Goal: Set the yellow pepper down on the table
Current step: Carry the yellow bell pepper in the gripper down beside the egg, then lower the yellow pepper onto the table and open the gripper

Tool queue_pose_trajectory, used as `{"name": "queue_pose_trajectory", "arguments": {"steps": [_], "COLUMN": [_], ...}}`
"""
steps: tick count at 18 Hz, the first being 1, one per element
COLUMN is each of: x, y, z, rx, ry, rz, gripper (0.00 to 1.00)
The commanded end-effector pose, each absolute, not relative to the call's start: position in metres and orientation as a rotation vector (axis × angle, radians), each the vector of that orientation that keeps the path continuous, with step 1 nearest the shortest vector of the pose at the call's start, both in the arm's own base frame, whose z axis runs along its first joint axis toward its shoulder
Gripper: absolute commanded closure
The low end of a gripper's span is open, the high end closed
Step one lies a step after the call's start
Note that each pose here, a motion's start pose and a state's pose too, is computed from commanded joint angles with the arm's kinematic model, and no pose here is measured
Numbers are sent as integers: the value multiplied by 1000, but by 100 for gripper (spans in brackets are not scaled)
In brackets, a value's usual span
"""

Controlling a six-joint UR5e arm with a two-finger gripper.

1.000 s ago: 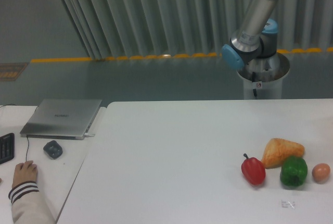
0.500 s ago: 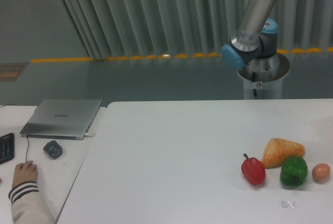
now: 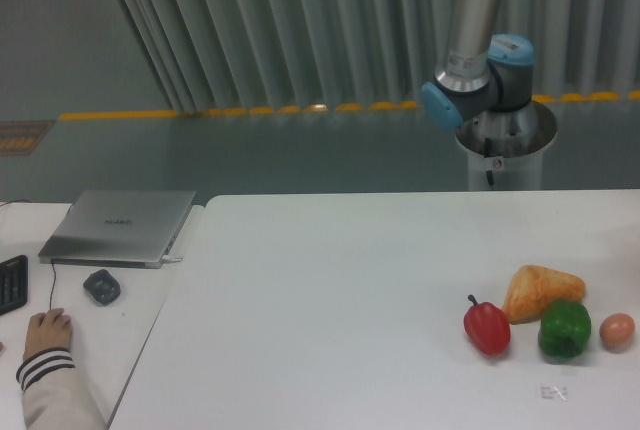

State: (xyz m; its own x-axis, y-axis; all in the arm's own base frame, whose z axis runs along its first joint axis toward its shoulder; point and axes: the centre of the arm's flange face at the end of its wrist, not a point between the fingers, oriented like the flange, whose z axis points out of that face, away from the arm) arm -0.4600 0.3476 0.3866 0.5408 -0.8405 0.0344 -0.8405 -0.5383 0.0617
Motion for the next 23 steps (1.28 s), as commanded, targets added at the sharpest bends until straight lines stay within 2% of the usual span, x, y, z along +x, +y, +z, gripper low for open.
{"name": "queue_pose_trajectory", "arguments": {"steps": [6, 10, 14, 15, 16, 18, 20, 23], "x": [-445, -449, -448, -448, -448, -447, -445, -442], "y": [391, 423, 426, 426, 426, 426, 426, 418], "z": [338, 301, 295, 296, 296, 297, 298, 324], "rx": [2753, 2797, 2793, 2794, 2794, 2796, 2795, 2808], "ry": [-1355, -1245, -1244, -1241, -1241, -1237, -1237, -1202], "rz": [82, 48, 55, 56, 56, 53, 50, -8], "gripper": [60, 58, 54, 51, 44, 0, 0, 0]}}
